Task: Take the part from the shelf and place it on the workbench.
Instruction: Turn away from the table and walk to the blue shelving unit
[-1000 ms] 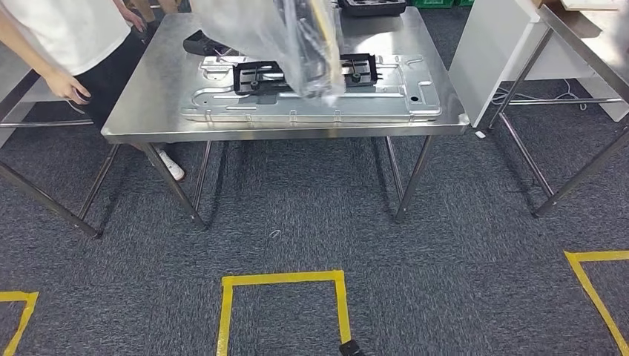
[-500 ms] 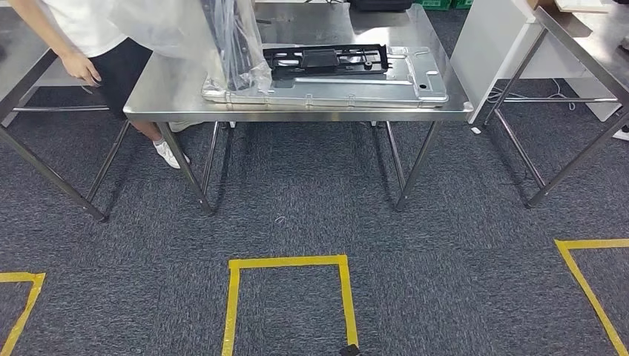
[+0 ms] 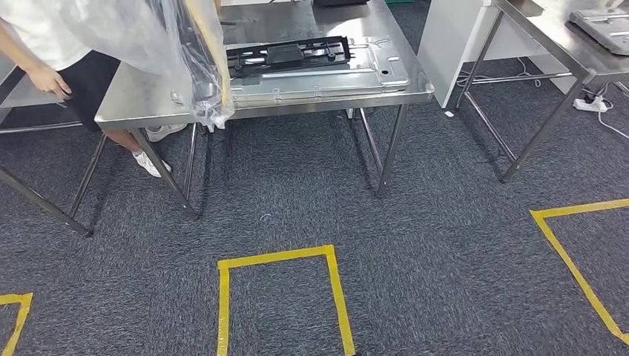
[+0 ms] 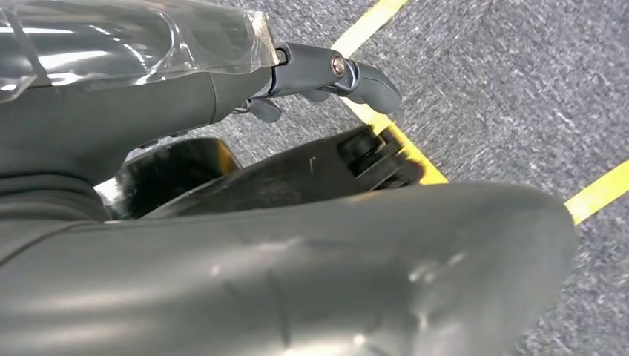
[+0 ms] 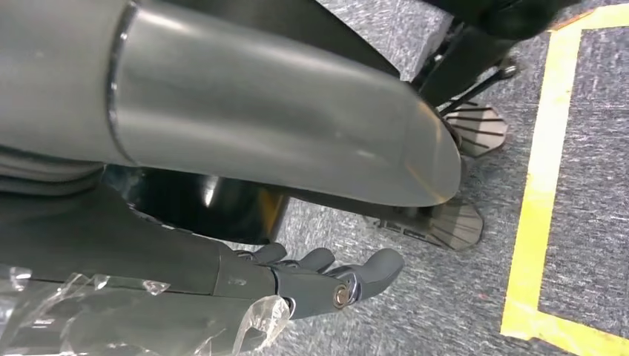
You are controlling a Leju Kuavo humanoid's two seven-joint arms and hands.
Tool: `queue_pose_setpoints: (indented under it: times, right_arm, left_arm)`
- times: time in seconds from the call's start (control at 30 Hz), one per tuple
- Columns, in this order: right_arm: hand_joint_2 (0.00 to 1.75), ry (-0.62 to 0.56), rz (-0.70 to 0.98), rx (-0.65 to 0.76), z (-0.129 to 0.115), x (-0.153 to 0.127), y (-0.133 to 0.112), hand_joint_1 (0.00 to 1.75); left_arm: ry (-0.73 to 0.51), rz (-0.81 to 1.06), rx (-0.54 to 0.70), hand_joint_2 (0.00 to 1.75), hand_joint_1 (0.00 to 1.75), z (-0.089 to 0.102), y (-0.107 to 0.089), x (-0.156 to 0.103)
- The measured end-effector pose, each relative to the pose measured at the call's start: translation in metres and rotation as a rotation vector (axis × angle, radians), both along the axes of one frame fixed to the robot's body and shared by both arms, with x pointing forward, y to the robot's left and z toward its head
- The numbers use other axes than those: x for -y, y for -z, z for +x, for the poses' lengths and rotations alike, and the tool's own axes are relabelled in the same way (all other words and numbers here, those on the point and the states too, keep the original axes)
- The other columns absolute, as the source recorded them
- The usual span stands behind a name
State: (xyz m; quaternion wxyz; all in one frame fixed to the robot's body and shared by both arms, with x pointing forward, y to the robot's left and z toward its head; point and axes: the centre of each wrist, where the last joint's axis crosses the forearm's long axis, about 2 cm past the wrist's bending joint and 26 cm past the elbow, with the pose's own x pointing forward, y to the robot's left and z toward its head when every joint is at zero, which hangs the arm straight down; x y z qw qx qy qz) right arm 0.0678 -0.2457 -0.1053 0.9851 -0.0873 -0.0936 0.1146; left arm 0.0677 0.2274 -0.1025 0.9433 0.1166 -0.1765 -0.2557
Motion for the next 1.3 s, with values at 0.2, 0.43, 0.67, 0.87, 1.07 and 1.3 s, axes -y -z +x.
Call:
queue_pose_setpoints:
  times: [0.2, 0.43, 0.67, 0.87, 1.07, 1.3]
  right_arm:
    - [0.00, 0.001, 0.005, -0.003, 0.0000, -0.0023, -0.0002, 0.00]
    - [0.00, -0.049, -0.025, -0.038, 0.0011, -0.0023, -0.0004, 0.00]
    - [0.00, -0.003, -0.034, -0.043, -0.0012, -0.0009, 0.0001, 0.00]
    - [0.00, 0.032, -0.018, -0.046, -0.0022, -0.0008, 0.0003, 0.00]
    - [0.00, 0.056, -0.019, -0.070, -0.0034, -0.0004, 0.0006, 0.00]
    - [0.00, 0.046, -0.028, -0.069, -0.0040, 0.0015, 0.0008, 0.00]
  left_arm:
    - [-0.002, 0.008, -0.009, 0.00, 0.00, 0.0011, -0.0002, -0.0001]
    - [-0.011, 0.014, -0.049, 0.00, 0.00, 0.0000, 0.0001, 0.0001]
    - [0.038, 0.016, -0.099, 0.00, 0.00, 0.0000, 0.0003, -0.0001]
    - [0.095, 0.048, -0.079, 0.00, 0.00, 0.0008, 0.0004, -0.0026]
    - [0.144, 0.060, -0.027, 0.00, 0.00, -0.0006, 0.0006, -0.0040]
    - [0.176, 0.065, -0.007, 0.00, 0.00, 0.0008, 0.0001, -0.0024]
